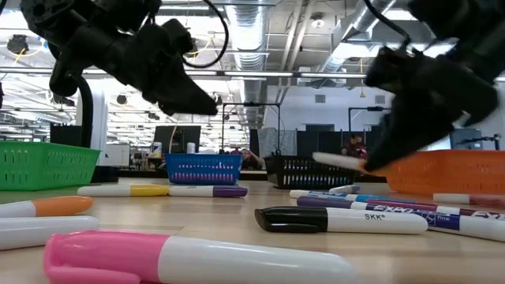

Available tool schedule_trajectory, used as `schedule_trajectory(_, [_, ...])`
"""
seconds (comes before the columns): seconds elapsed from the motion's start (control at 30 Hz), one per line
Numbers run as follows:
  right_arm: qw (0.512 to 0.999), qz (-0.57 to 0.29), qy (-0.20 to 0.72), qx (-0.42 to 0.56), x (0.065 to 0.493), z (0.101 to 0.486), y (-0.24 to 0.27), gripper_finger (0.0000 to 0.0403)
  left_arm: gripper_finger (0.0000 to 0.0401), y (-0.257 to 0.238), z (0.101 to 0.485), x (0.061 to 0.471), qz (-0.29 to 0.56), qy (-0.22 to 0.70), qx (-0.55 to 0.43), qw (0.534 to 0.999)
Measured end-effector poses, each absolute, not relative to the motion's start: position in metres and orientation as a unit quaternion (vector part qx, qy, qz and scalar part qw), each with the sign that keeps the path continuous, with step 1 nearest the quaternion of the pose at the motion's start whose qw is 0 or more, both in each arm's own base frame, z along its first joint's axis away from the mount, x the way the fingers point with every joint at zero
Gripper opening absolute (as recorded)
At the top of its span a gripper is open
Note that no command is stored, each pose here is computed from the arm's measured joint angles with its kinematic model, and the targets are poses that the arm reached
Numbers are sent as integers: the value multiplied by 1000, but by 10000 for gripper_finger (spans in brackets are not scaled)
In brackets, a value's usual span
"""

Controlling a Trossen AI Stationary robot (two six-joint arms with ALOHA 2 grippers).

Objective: Pick & Place Markers
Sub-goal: Put the right orange highlighter pen into the green basket

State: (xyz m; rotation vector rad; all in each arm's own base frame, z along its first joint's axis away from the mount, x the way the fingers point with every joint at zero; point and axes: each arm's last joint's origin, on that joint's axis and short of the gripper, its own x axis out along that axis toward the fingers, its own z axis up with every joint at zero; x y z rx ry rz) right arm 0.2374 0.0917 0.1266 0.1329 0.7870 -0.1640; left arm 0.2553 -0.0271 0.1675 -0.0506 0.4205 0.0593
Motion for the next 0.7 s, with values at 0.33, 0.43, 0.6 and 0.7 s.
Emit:
schedule_trajectory(0.33, [935,-84,342,32,267,156,82,33,144,-41,175,256,-1,171,-20,985])
schedule_trajectory(0.43, [942,-88,323,33,276,167,79,41,144,-44,177,257,-9,161,-2,987])
schedule_trajectory(0.6, [951,-90,294,37,287,181,75,36,155,-50,182,257,-22,134,9,991])
schedule_trajectory(0.7, [965,-63,253,38,293,190,78,32,171,-52,182,257,-27,131,19,991])
